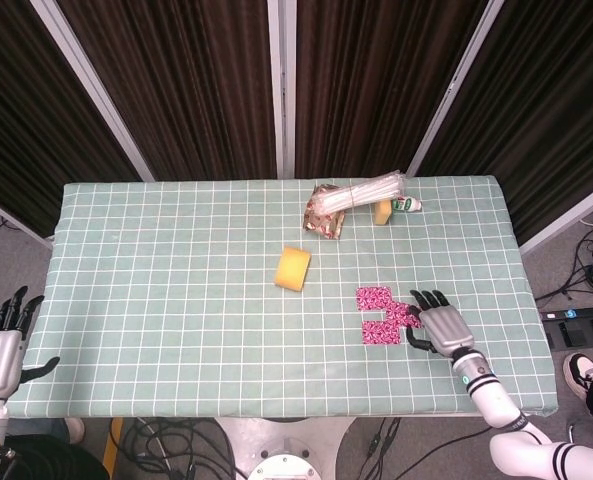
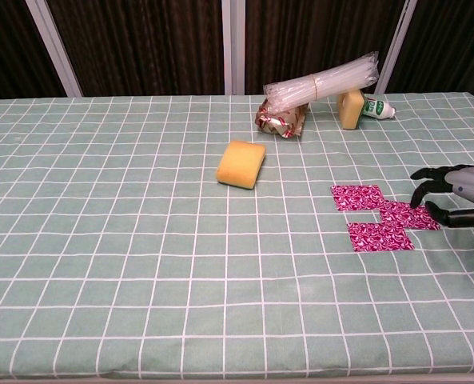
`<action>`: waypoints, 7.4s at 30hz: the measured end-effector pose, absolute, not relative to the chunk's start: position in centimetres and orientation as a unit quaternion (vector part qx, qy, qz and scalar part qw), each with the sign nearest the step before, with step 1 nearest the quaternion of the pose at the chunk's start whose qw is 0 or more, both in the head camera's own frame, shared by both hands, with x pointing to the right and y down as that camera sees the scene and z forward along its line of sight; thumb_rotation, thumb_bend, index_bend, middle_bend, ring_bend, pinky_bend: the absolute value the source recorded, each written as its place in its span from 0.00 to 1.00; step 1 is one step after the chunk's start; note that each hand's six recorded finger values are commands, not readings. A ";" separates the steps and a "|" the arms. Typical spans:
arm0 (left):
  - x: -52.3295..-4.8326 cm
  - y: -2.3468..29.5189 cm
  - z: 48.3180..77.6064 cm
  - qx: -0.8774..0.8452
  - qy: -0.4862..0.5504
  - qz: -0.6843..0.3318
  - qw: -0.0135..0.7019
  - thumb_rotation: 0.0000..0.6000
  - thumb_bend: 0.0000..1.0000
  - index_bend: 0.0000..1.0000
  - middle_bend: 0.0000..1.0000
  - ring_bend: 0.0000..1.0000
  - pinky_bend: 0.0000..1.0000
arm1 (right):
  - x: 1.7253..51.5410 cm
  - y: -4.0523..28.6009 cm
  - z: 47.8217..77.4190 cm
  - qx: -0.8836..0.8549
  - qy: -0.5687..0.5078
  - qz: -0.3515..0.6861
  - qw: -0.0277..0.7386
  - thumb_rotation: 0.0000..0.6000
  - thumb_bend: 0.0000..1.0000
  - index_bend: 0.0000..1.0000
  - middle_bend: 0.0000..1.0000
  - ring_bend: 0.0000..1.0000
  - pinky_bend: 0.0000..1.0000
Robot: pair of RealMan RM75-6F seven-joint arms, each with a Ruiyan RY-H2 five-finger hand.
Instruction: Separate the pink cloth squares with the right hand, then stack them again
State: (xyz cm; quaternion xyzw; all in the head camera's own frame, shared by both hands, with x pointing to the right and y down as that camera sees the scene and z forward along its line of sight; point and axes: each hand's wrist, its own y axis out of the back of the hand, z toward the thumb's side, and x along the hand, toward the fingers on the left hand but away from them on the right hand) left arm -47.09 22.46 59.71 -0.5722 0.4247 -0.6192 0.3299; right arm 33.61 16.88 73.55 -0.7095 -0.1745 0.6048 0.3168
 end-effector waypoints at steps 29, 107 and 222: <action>-47.2 22.8 59.8 -0.571 0.424 -0.623 0.326 1.00 0.08 0.17 0.10 0.10 0.17 | 32.9 17.3 75.3 -0.711 -0.149 0.613 0.310 0.11 0.56 0.27 0.02 0.00 0.00; -47.8 23.4 59.6 -0.572 0.433 -0.624 0.311 1.00 0.08 0.17 0.10 0.10 0.17 | 26.7 11.2 79.3 -0.697 -0.187 0.612 0.324 0.94 0.19 0.29 0.05 0.00 0.00; -47.3 23.3 59.8 -0.577 0.427 -0.622 0.314 1.00 0.08 0.17 0.10 0.10 0.17 | 35.1 14.5 75.9 -0.663 -0.200 0.650 0.311 0.88 0.19 0.25 0.07 0.00 0.00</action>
